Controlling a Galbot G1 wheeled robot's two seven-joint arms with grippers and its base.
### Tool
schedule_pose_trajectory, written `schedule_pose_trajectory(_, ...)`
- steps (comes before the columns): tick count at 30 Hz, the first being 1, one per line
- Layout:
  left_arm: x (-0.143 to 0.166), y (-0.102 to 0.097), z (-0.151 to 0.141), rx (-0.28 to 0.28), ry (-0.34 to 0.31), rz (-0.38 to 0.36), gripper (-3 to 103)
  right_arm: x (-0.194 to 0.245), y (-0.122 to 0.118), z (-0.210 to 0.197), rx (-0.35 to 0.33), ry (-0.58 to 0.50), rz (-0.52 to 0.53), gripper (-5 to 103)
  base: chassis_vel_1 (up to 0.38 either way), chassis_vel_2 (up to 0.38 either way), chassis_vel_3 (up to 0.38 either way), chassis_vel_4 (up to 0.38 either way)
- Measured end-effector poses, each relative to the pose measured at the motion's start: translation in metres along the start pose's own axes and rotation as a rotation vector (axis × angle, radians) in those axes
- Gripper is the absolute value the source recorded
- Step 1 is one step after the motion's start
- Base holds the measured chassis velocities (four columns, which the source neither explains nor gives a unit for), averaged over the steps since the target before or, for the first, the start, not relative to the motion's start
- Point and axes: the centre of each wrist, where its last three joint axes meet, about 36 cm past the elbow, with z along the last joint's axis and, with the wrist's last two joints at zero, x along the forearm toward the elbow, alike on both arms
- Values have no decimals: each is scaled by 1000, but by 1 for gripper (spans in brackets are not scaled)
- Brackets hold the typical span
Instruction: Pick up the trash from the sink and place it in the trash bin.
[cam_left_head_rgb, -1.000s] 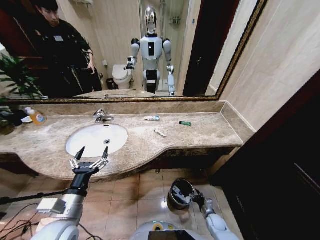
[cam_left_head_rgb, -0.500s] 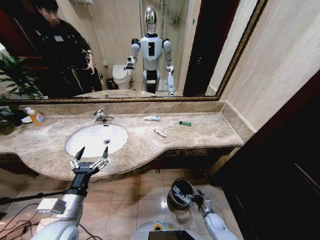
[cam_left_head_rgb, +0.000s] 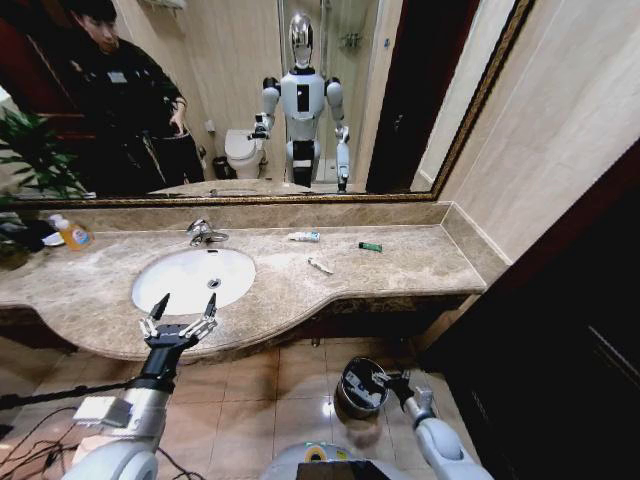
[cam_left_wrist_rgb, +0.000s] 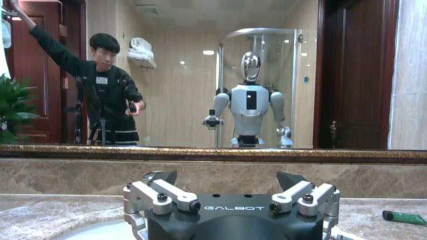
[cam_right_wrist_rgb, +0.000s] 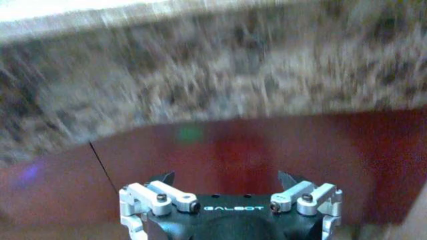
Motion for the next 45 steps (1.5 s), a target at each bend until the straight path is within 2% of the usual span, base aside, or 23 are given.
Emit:
schedule_pose_trajectory(3, 0, 0, 0, 0, 0, 0, 100, 7, 7, -17, 1, -41, -7, 100, 0, 0, 0, 0)
schedule_pose_trajectory(9, 0, 0, 0, 0, 0, 0, 100, 32, 36, -87, -1, -195, -69, 100, 0, 0, 0, 0)
schedule_pose_trajectory(14, 0, 0, 0, 0, 0, 0, 100, 31, 47, -118, 2, -245, -93, 100, 0, 0, 0, 0)
schedule_pose_trajectory(15, 0, 0, 0, 0, 0, 0, 100, 25, 53, -138, 5, -265, -106, 100, 0, 0, 0, 0)
schedule_pose_trajectory(23, 0, 0, 0, 0, 0, 0, 100, -3, 65, -174, 38, -253, -164, 100, 0, 0, 0, 0)
schedule_pose_trajectory(34, 0, 0, 0, 0, 0, 0, 100, -76, 76, -230, 147, -246, -270, 100, 0, 0, 0, 0)
schedule_pose_trajectory(42, 0, 0, 0, 0, 0, 0, 100, -124, 92, -243, 187, -155, -329, 100, 0, 0, 0, 0)
schedule_pose_trajectory(43, 0, 0, 0, 0, 0, 0, 100, -133, 94, -247, 196, -145, -338, 102, 0, 0, 0, 0)
schedule_pose_trajectory(45, 0, 0, 0, 0, 0, 0, 100, -142, 95, -252, 207, -144, -342, 99, 0, 0, 0, 0)
